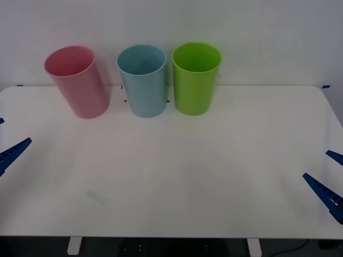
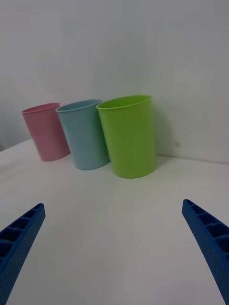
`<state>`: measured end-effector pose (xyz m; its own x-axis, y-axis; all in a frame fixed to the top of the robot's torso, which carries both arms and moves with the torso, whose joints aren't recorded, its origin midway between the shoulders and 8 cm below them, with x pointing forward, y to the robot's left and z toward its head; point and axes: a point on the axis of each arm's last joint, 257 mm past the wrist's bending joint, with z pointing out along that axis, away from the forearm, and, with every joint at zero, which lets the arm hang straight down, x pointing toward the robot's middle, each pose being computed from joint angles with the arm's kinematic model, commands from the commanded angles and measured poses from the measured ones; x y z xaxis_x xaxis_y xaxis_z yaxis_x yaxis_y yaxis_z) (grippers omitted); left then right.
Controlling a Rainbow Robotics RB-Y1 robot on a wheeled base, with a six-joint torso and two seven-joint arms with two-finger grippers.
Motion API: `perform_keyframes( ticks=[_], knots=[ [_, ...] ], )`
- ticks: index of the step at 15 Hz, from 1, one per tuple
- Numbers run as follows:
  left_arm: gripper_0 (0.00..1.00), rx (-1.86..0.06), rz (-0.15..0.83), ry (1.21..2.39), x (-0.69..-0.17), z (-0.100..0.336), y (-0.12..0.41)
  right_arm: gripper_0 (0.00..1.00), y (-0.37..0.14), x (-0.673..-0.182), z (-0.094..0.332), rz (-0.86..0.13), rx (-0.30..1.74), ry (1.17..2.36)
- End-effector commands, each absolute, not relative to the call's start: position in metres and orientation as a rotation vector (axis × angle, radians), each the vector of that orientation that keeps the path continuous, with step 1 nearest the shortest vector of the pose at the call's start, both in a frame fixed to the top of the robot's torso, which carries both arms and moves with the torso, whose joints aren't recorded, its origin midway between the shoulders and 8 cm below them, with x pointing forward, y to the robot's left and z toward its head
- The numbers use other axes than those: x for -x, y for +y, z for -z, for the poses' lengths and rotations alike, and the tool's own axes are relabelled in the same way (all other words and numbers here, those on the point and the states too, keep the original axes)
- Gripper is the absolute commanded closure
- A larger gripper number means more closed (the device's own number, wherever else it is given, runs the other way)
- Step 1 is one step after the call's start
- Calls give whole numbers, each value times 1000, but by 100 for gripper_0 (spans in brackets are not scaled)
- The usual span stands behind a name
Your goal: Grasp the object on the table and drop it into the matching bin: aluminum can to the light blue bin, PET bottle to the pink bin.
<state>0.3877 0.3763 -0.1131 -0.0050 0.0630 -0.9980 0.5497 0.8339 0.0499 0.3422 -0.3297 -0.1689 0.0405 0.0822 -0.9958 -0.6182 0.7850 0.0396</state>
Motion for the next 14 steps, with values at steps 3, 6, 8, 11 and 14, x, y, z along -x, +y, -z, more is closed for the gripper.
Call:
perform_keyframes(
  ticks=[3, 6, 8, 11, 14],
  knots=[
    [0, -514, 371, 1610, -367, 143, 387, 0, -330, -342, 169, -567, 465, 1441],
    [0, -507, 375, 1629, -358, 152, 389, 0, -330, -342, 169, -567, 465, 1441],
    [0, -494, 379, 1629, -356, 152, 391, 0, -330, -342, 169, -567, 465, 1441],
    [0, -476, 383, 1629, -356, 152, 392, 0, -330, -342, 169, -567, 465, 1441],
    [0, -476, 383, 1629, -356, 152, 392, 0, -330, -342, 169, -567, 465, 1441]
  ],
)
